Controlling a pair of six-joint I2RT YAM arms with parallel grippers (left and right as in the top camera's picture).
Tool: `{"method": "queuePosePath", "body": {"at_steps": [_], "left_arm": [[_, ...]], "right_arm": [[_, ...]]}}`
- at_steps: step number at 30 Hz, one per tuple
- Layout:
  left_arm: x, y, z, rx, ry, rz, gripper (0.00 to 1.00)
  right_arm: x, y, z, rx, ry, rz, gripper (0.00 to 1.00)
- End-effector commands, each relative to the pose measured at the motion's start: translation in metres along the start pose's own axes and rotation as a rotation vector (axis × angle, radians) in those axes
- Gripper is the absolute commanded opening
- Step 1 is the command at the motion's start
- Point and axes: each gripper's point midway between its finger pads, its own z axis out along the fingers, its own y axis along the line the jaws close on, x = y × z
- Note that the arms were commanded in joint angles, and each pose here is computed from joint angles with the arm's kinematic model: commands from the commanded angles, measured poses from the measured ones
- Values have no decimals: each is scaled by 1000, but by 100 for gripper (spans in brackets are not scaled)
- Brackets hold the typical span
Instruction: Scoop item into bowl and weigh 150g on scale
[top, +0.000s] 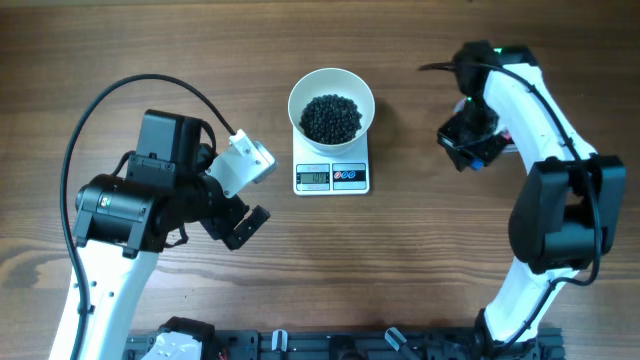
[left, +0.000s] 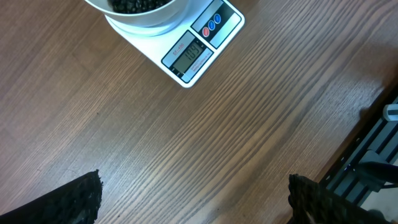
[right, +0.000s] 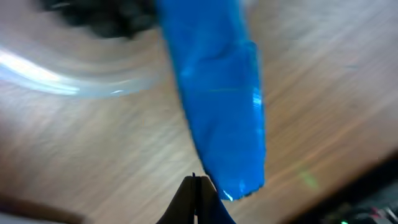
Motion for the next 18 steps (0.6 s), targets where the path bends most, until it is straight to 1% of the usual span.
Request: {"method": "queuePosePath", "body": {"at_steps": [1,9,11,13,15,18], "left_arm": [[-2,2,-1,-4,-5,15,100],[-2,2,-1,-4,-5,15,100],[-2,2,-1,-4,-5,15,100],[-2,2,-1,-4,-5,15,100],[-2,2,-1,-4,-5,15,100],[-2,2,-1,-4,-5,15,100]], "right_arm": [[-18,-32,4,102,-27,42,4],[-41,-57,-1,115,-69,121,4],[-45,-60,-6,94,-69,156,4],[-47,-57,-17,34,-71,171,4],[-41,-48,-42,-84,-76,165,4],[-24,-47,-86,-247,-116,171,4]]}}
